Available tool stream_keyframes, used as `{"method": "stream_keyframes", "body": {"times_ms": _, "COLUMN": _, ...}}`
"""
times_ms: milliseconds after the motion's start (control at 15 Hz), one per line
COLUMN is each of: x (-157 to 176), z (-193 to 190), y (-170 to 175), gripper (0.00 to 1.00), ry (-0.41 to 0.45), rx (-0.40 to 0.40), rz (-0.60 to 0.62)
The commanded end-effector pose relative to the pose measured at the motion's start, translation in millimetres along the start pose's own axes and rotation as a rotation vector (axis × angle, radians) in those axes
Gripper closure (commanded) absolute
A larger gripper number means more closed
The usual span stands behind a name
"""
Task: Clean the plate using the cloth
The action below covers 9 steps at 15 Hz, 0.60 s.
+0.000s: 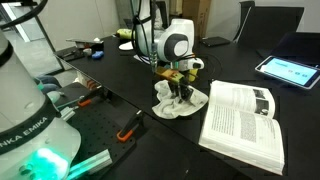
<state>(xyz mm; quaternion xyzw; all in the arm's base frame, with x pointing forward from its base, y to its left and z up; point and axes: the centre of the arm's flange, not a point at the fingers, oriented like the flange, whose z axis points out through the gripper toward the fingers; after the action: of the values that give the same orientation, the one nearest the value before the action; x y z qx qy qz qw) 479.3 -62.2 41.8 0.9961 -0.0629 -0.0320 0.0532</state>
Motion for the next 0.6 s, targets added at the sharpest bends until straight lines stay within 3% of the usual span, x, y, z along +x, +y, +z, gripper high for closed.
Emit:
{"method": "stream_keyframes", "body": {"times_ms": 0, "x": 13, "z": -15, "y": 5, "gripper": 0.96, "ry": 0.037, "rx": -0.020, "rz": 0.019}}
{"method": "stream_keyframes", "body": {"times_ms": 333, "x": 41, "z": -76, "y": -20, "gripper": 0.96, "ry": 0.157, "rx": 0.031, "rz": 0.016}}
{"method": "stream_keyframes", "body": {"times_ms": 533, "x": 32, "z": -117, "y": -55, "gripper": 0.96, "ry": 0.193, "rx": 0.080, "rz": 0.007}}
